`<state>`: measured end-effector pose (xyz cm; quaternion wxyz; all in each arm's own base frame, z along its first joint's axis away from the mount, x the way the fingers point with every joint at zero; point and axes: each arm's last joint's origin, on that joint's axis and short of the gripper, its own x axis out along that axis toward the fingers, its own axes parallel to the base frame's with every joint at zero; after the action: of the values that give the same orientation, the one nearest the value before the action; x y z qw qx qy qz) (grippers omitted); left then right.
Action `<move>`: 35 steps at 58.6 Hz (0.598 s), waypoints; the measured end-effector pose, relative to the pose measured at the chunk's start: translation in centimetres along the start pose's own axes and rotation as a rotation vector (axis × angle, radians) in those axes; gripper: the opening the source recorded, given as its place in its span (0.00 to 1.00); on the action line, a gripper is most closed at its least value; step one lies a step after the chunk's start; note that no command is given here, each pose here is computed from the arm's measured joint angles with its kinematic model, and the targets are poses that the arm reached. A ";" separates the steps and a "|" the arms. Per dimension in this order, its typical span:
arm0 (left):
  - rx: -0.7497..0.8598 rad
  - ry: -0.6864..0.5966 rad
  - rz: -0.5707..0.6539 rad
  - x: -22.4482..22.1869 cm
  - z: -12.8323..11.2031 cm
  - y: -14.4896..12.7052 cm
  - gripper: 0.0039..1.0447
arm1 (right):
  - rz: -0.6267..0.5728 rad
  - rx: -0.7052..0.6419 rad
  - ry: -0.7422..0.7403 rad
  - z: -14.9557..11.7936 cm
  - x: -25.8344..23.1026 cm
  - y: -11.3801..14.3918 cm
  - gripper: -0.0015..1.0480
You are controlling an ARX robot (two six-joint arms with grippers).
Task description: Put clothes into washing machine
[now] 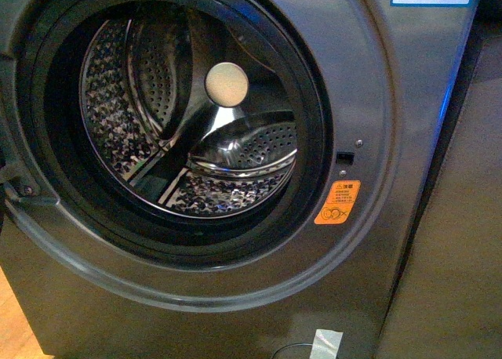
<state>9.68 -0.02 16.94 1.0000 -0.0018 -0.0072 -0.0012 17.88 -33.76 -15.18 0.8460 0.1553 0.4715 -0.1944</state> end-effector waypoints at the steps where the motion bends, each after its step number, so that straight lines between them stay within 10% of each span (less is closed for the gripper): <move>1: 0.000 0.000 0.000 0.0 0.0 0.0 0.94 | 0.002 -0.005 -0.013 0.2 -0.4 0.1 0.06; 35: 0.000 0.000 0.000 0.0 0.0 0.0 0.94 | 0.025 -0.204 -0.524 10.1 -22.8 1.6 0.06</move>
<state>9.68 -0.02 16.94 1.0000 -0.0018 -0.0072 -0.0012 15.14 -32.74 9.64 0.9526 0.0195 0.2520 -0.1691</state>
